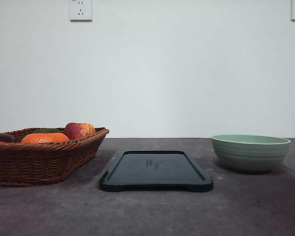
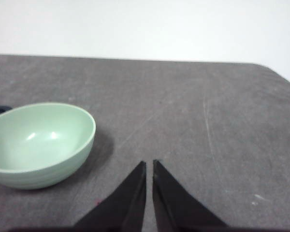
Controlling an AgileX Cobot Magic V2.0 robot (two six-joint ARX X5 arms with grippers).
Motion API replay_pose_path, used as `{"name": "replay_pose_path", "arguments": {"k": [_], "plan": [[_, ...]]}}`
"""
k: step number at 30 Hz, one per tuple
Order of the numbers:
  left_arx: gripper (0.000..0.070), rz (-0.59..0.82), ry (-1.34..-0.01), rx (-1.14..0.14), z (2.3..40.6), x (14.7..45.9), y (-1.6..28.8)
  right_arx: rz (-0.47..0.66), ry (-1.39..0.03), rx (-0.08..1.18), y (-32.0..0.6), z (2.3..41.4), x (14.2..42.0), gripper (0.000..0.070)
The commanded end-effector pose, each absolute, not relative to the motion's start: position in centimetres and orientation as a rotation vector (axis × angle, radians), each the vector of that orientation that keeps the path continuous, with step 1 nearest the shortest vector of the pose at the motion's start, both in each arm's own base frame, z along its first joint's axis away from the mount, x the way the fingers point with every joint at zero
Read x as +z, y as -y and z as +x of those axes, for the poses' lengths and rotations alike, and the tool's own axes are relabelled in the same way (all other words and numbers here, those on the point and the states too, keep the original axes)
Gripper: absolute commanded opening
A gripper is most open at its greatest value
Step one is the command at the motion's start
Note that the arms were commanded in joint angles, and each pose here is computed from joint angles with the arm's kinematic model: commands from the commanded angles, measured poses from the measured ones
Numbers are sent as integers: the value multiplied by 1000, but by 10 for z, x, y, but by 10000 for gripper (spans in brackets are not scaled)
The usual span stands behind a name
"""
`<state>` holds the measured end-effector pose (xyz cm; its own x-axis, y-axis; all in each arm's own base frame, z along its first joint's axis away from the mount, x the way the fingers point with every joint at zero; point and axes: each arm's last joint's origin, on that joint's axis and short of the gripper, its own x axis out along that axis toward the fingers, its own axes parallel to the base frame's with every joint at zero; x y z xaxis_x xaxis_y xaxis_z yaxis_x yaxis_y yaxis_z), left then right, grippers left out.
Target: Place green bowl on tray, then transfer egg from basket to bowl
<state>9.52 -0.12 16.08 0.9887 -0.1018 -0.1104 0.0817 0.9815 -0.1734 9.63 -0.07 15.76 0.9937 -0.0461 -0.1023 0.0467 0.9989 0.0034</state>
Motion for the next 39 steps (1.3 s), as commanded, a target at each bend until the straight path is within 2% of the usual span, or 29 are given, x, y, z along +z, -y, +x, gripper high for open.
{"name": "replay_pose_path", "arguments": {"k": [1, 4, 8, 10, 13, 17, 21, 27, 39], "plan": [[0, -269, -132, -84, 96, 155, 1, 34, -92, -46, 1, 97, 158, 16], [0, -415, -142, -74, 96, 155, 1, 103, -93, -43, 0, 97, 157, 16], [0, -705, -149, -55, 96, 155, 1, 302, -82, -52, 0, 97, 158, 9], [0, -742, -146, -54, 96, 156, 1, 405, -71, -52, 0, 97, 159, 9], [0, -729, -91, -75, 97, 161, 1, 455, -44, -19, 0, 97, 163, 8], [0, -606, 56, -124, 96, 176, 1, 431, 31, 28, -1, 97, 171, 9], [0, -518, 118, -136, 95, 185, 1, 421, 100, 62, -2, 96, 178, 9], [0, -519, 51, -115, 94, 205, 1, 398, 92, 61, -2, 94, 195, 8], [0, -355, -147, -96, 111, 270, 1, 269, -6, 144, -5, 106, 242, 8]]}}
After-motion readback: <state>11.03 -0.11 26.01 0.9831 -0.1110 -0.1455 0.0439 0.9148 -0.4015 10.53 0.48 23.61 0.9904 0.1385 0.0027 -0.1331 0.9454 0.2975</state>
